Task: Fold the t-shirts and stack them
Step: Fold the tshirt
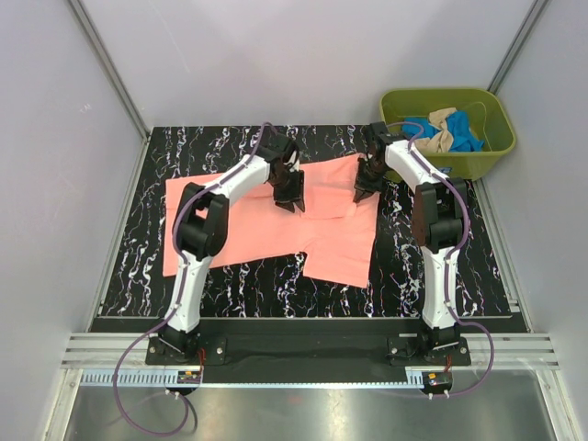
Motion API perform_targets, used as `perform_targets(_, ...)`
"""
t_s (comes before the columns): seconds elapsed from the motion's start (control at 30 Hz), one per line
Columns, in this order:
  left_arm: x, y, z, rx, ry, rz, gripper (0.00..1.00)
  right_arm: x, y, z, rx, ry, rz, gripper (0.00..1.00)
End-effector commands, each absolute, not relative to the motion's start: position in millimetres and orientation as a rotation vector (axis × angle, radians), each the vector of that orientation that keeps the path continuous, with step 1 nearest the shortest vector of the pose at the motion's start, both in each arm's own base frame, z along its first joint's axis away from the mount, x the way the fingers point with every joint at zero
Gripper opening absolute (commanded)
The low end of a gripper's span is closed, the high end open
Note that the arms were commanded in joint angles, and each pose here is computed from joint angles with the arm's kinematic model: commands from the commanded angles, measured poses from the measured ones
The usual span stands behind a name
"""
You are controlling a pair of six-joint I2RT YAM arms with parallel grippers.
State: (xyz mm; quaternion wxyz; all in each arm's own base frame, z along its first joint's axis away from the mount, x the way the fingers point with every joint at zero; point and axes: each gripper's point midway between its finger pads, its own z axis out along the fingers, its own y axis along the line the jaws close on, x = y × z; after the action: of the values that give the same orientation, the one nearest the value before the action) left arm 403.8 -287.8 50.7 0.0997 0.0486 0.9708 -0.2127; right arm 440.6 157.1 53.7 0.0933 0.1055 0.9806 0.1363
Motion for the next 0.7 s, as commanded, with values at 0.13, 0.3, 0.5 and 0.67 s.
perform_targets(0.13,413,-260,106,0.2,2.732,-0.513,0.57,447,129,65,0.181,2.87,0.166,0.36)
perform_targets(0.3,440,-227,128,0.135,2.641,-0.505,0.53,461,135,89,0.151,2.76,0.231,0.45)
perform_targets(0.5,475,-183,122,-0.035,2.6,-0.551,0.5,509,145,103,0.153,2.625,0.236,0.48)
perform_targets(0.67,491,-124,104,-0.268,2.602,-0.52,0.47,552,142,87,0.166,2.512,0.084,0.34)
